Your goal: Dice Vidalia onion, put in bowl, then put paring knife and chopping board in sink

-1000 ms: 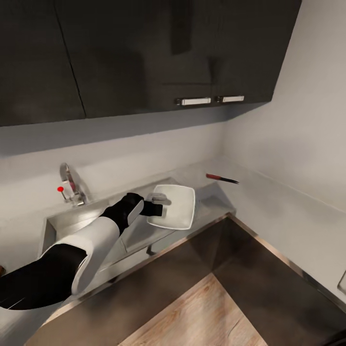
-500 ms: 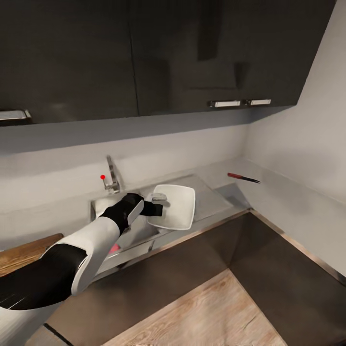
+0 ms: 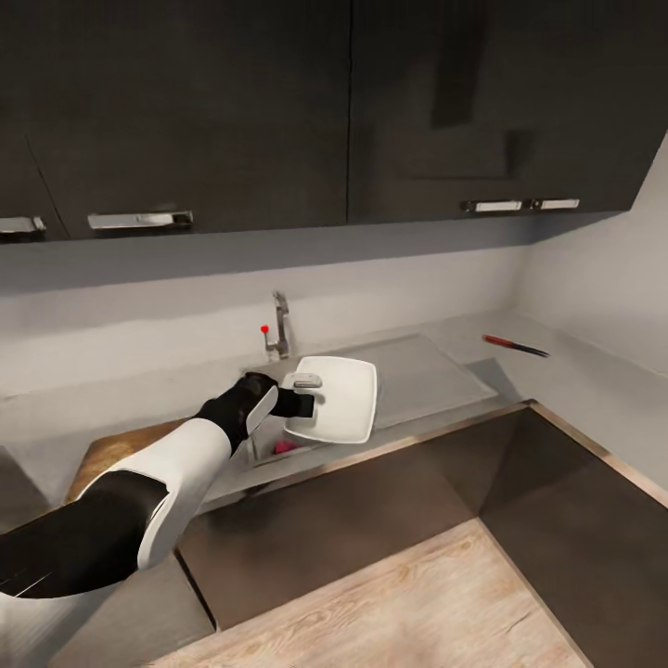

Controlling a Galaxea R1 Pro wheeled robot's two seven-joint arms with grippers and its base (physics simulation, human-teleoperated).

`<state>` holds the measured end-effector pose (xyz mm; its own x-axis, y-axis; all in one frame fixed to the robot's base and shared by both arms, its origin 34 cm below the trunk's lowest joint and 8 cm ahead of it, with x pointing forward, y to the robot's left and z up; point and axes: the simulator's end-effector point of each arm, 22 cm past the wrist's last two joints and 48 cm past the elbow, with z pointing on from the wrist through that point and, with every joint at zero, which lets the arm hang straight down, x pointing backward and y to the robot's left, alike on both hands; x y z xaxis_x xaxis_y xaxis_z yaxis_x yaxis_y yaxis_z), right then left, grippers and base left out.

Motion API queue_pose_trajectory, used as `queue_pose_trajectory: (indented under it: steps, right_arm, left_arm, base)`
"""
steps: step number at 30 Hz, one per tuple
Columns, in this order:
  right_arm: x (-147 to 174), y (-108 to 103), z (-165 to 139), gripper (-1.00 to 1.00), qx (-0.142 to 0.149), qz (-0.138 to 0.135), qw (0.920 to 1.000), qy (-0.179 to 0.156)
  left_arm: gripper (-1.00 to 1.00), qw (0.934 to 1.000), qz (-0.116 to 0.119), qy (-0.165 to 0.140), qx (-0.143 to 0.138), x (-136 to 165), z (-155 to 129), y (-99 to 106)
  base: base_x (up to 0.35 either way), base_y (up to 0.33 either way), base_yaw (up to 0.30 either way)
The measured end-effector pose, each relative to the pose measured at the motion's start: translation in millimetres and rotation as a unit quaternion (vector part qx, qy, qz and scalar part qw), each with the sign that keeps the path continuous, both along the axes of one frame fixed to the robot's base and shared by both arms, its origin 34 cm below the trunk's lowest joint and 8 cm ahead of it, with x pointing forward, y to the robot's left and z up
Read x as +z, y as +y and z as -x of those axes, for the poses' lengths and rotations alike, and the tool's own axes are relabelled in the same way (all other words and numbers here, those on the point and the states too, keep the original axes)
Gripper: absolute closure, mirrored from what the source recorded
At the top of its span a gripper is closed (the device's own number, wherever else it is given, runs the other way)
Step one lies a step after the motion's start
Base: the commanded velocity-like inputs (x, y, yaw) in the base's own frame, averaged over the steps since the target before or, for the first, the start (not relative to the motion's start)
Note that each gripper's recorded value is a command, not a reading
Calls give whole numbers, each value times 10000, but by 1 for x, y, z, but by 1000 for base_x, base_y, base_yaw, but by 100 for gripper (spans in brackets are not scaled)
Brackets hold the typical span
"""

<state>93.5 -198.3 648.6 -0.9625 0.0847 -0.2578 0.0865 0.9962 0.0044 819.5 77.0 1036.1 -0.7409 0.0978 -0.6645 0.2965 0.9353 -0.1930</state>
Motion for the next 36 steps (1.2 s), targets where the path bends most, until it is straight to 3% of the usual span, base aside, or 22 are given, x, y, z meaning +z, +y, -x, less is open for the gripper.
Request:
queue_pose_trajectory:
  steps: [12, 36]
  right_arm:
    - [0, 0, -5, -100, 1, -5, 10000, -77]
    - [0, 0, -16, -100, 0, -3, 9997, -229]
  left_arm:
    - [100, 10000, -3, -75, 2, 11, 1, 0]
    - [100, 9997, -6, -231, 12, 33, 2, 2]
  base:
    - [-142, 271, 211]
    - [-4, 302, 211]
